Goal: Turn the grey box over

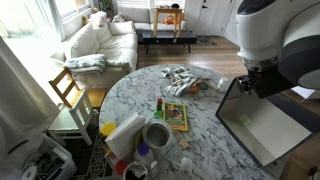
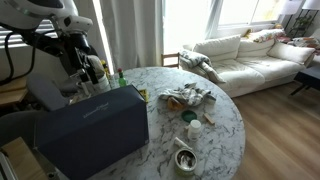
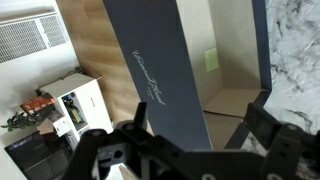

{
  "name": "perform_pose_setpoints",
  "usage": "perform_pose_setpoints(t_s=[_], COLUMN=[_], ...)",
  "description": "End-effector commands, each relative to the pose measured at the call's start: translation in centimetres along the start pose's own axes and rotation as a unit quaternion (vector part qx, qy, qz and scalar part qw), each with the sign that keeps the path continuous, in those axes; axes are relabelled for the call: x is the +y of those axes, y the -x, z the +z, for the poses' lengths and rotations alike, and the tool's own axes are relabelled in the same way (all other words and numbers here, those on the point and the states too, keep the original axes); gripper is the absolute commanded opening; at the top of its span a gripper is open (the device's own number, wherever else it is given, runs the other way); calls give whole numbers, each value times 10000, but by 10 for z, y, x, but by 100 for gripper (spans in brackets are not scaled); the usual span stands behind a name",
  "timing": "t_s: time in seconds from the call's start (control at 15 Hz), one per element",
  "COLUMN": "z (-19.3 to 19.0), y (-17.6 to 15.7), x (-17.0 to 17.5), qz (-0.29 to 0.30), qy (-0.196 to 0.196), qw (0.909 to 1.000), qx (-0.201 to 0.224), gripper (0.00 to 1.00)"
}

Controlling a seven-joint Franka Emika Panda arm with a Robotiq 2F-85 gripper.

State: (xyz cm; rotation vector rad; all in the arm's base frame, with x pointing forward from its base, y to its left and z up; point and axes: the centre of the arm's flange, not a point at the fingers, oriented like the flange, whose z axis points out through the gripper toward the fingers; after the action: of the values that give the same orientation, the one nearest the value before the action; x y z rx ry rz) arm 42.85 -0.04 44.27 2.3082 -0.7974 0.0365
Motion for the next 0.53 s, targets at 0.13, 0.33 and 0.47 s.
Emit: perform_pose_setpoints(t_s=[0.13,0.33,0.47], z=[1,4,9], y=[-11,-34,-53], x=[9,32,52], qz=[34,-183,-476], qy=[-99,-254,-382], qw=[9999,9992,9973], qx=[-87,-241,-404], gripper=[100,100,100])
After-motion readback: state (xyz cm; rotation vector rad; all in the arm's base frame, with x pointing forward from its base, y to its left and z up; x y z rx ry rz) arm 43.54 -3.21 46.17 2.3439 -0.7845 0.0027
